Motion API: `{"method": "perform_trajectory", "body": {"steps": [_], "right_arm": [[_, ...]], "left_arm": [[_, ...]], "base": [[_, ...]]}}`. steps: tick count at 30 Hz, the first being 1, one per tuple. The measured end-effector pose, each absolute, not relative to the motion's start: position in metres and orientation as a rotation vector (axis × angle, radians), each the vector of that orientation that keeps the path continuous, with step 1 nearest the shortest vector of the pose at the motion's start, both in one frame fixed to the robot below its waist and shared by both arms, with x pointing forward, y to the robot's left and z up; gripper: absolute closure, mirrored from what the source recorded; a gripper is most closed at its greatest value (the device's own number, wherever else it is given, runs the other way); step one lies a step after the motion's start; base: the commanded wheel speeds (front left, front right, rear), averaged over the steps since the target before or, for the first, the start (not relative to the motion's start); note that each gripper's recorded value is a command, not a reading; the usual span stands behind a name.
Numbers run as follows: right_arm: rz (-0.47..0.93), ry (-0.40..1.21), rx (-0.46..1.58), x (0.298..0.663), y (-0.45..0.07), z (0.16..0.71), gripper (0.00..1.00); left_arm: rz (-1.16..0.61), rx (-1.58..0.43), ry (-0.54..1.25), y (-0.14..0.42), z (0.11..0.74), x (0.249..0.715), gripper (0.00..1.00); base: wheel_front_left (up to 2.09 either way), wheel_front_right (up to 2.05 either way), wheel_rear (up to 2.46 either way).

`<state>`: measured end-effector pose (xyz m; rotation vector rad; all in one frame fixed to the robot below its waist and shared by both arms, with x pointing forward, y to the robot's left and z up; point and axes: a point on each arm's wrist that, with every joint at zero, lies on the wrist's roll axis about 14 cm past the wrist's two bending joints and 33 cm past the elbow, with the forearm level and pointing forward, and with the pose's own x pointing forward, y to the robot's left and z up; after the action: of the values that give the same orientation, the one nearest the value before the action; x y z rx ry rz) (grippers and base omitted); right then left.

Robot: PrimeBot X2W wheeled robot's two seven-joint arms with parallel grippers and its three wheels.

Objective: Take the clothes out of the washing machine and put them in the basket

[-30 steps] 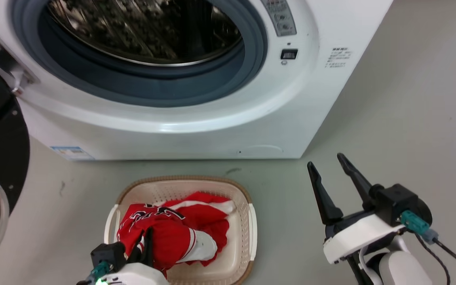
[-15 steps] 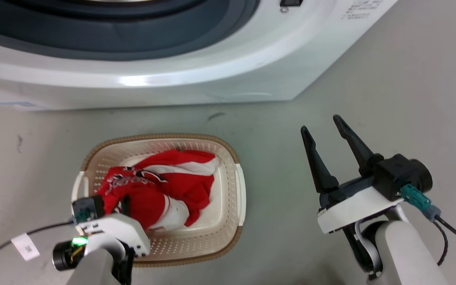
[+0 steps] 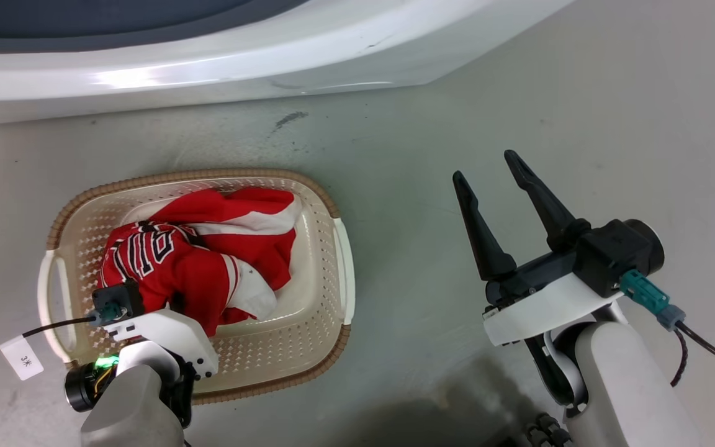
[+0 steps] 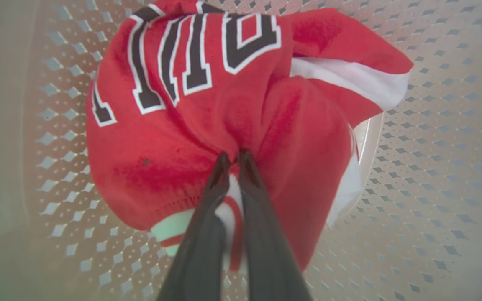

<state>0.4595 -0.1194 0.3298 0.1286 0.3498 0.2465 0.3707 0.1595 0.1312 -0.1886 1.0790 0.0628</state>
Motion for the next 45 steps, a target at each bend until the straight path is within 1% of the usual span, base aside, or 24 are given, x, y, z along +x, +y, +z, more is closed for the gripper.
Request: {"method": "perform_trajectory", "body": {"steps": [2,3,4,5,9,12,15,22,26,35,42,45], "right_arm": [[0.239,0.354,0.126,0.459,-0.123,0.327,0.0],[0.236,0.356,0.123,0.459,-0.124,0.327,0.0],[0.232,0.351,0.121,0.459,-0.125,0.328,0.0],[0.228,0.346,0.12,0.459,-0.127,0.33,0.0],[0.213,0.318,0.113,0.458,-0.132,0.343,0.0],[0.2,0.298,0.104,0.45,-0.136,0.356,0.0],[0.187,0.27,0.093,0.442,-0.14,0.374,0.0],[0.173,0.181,0.06,0.424,-0.145,0.423,0.0],[0.174,0.128,0.047,0.415,-0.145,0.449,0.0],[0.183,0.021,0.035,0.403,-0.141,0.493,0.0],[0.144,-0.043,0.03,0.395,-0.155,0.517,0.0],[0.124,-0.062,0.027,0.388,-0.162,0.524,0.0]], "left_arm": [[0.061,-0.191,1.091,0.156,0.128,0.37,1.0],[0.06,-0.192,1.093,0.155,0.127,0.37,0.89],[0.064,-0.196,1.093,0.155,0.128,0.37,0.58],[0.068,-0.2,1.09,0.156,0.13,0.371,0.0],[0.069,-0.206,1.061,0.156,0.147,0.371,0.0],[0.054,-0.186,1.046,0.156,0.164,0.358,0.0],[0.05,-0.177,0.979,0.157,0.189,0.359,0.0],[0.041,-0.169,0.738,0.16,0.26,0.378,0.0],[0.051,-0.169,0.547,0.166,0.313,0.398,0.0],[0.063,-0.156,0.14,0.184,0.436,0.423,0.0],[0.007,-0.094,-0.14,0.174,0.526,0.426,0.0],[-0.024,-0.062,-0.217,0.165,0.551,0.42,0.0]], "base": [[0.0,0.0,0.0],[0.0,0.0,0.0],[0.0,0.0,0.0],[0.0,0.0,0.0],[0.0,0.0,0.0],[0.0,0.0,0.0],[0.0,0.0,0.0],[0.0,0.0,0.0],[0.0,0.0,0.0],[0.0,0.0,0.0],[0.0,0.0,0.0],[0.0,0.0,0.0]]}}
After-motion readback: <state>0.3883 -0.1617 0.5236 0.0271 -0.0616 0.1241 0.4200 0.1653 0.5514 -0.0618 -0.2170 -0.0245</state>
